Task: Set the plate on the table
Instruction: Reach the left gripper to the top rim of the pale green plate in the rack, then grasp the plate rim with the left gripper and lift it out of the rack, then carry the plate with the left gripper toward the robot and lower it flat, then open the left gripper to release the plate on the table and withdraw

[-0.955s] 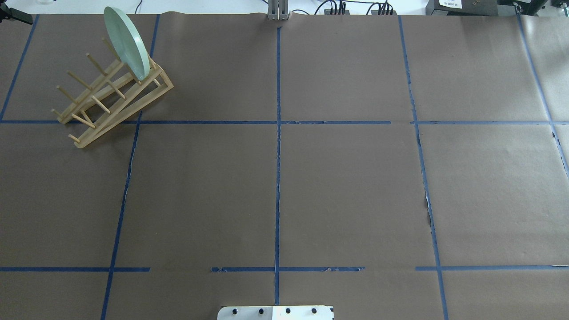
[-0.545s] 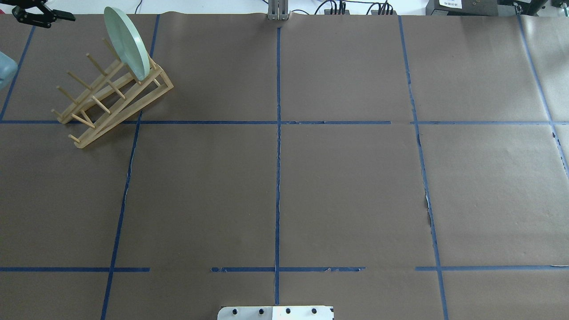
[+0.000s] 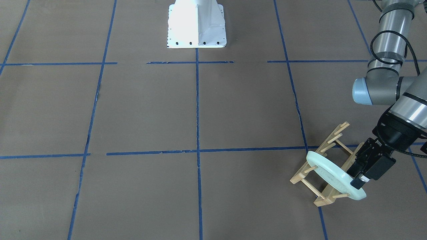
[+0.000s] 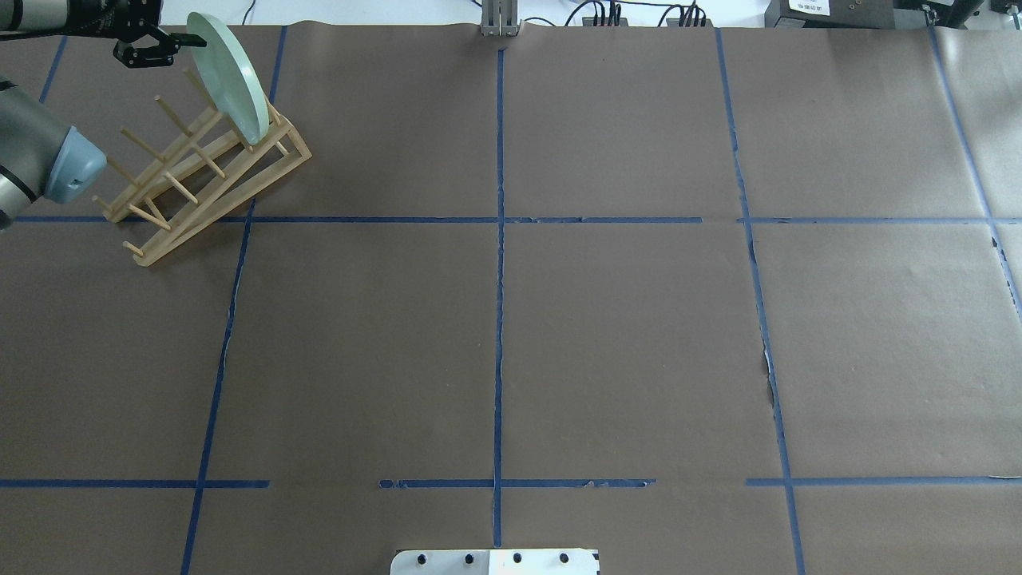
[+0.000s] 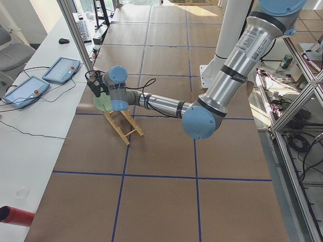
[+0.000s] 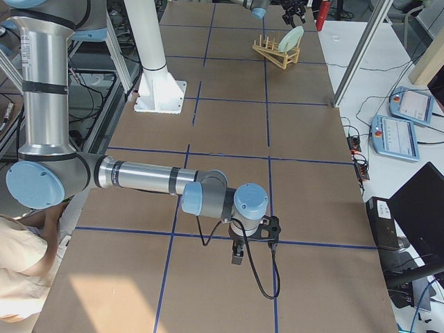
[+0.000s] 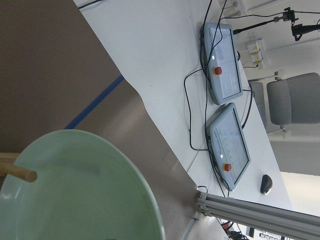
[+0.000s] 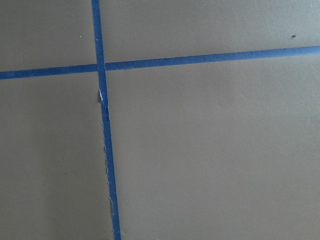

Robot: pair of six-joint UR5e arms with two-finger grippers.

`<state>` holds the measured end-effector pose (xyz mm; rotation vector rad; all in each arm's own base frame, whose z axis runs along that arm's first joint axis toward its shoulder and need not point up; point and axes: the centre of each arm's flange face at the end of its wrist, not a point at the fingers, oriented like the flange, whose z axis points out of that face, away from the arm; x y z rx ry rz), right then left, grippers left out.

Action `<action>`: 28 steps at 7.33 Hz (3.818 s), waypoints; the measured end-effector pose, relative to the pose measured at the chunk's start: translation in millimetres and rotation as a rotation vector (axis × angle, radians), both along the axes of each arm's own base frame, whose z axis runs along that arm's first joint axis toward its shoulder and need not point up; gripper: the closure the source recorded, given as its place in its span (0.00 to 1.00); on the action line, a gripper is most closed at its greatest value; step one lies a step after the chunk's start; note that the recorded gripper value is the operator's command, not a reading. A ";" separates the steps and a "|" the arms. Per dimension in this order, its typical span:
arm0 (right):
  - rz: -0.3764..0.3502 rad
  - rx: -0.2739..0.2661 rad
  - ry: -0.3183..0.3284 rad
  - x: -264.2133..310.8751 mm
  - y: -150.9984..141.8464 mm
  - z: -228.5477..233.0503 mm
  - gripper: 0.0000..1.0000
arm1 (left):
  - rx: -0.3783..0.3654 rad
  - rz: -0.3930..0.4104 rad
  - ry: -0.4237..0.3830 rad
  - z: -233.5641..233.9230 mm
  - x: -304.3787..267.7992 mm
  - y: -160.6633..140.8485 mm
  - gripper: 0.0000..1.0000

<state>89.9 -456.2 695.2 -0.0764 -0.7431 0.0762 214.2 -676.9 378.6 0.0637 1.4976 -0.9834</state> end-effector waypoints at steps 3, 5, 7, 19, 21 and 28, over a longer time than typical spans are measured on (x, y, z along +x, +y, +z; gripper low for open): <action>0.000 0.000 0.000 0.0 0.0 -0.1 0.00 | 0.000 -0.010 -0.002 -0.5 5.8 -1.2 1.00; 0.000 -0.001 0.000 0.0 0.1 0.4 0.00 | 0.021 -0.011 0.003 -9.8 0.9 0.8 1.00; 0.000 -0.001 0.000 0.0 0.1 0.3 0.00 | 0.064 -0.004 0.048 -44.3 -27.2 8.3 1.00; 0.000 0.000 0.000 0.0 -0.1 -0.2 0.00 | -0.254 0.504 -0.745 -187.2 326.8 167.8 1.00; 0.000 0.000 0.000 0.0 -0.1 -0.2 0.00 | -0.280 0.530 -0.908 -166.0 381.6 180.3 0.86; 0.000 0.000 0.000 0.0 0.0 -0.2 0.00 | 0.170 0.634 -0.866 -185.7 205.6 157.8 0.00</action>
